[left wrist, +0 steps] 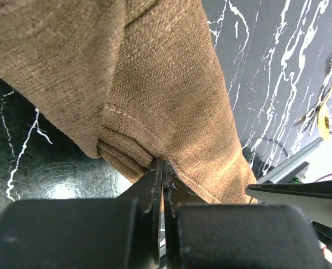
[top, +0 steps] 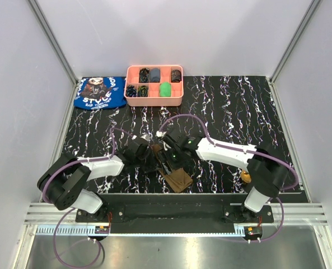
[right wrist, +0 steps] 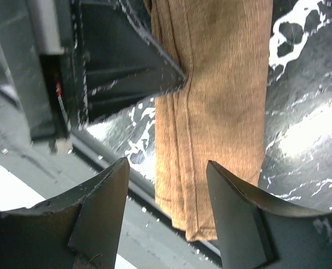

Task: Fold the napkin into a case and place the utensils inside
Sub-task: Smooth out the smaller rectangle-folded napkin at the center of the board, then pick up the smaller rectangle-folded napkin from the center of the board.

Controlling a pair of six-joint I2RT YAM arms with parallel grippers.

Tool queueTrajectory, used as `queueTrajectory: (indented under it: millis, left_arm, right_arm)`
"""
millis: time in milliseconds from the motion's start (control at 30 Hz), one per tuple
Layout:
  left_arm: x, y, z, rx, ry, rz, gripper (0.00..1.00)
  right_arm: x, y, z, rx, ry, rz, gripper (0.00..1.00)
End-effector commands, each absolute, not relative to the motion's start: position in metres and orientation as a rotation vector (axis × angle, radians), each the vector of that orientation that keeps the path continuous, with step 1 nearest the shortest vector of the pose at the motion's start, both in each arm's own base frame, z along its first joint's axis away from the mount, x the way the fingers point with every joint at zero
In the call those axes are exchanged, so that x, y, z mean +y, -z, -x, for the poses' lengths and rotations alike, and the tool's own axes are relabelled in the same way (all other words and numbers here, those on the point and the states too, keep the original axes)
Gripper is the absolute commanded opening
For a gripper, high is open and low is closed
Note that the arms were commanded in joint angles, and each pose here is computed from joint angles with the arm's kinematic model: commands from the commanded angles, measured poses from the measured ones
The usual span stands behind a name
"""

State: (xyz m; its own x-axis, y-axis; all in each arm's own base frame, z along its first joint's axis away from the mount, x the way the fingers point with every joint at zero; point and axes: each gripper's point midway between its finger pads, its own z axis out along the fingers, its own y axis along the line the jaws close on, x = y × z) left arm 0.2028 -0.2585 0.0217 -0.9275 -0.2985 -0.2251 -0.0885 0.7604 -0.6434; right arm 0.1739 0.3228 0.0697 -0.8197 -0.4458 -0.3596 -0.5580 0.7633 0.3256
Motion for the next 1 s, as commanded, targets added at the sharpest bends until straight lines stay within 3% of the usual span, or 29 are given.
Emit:
queueTrajectory:
  millis: [0,333,800,967]
  left_arm:
    - [-0.255,-0.02,-0.202,2.632,0.977,0.291,0.0]
    - [-0.253,-0.022,-0.202,2.615,1.031,0.342,0.0]
    - [-0.243,-0.04,-0.211,2.547,1.139,0.479,0.02]
    - [-0.239,-0.047,-0.211,2.531,1.172,0.511,0.08]
  right_arm:
    - [0.326,-0.058,-0.176,2.692,-0.483,0.859,0.66]
    - [0.332,-0.032,-0.164,2.686,-0.296,0.884,0.54]
    - [0.322,0.017,-0.142,2.68,0.031,0.892,0.58]
    - [0.32,0.023,-0.142,2.674,0.072,0.882,0.47]
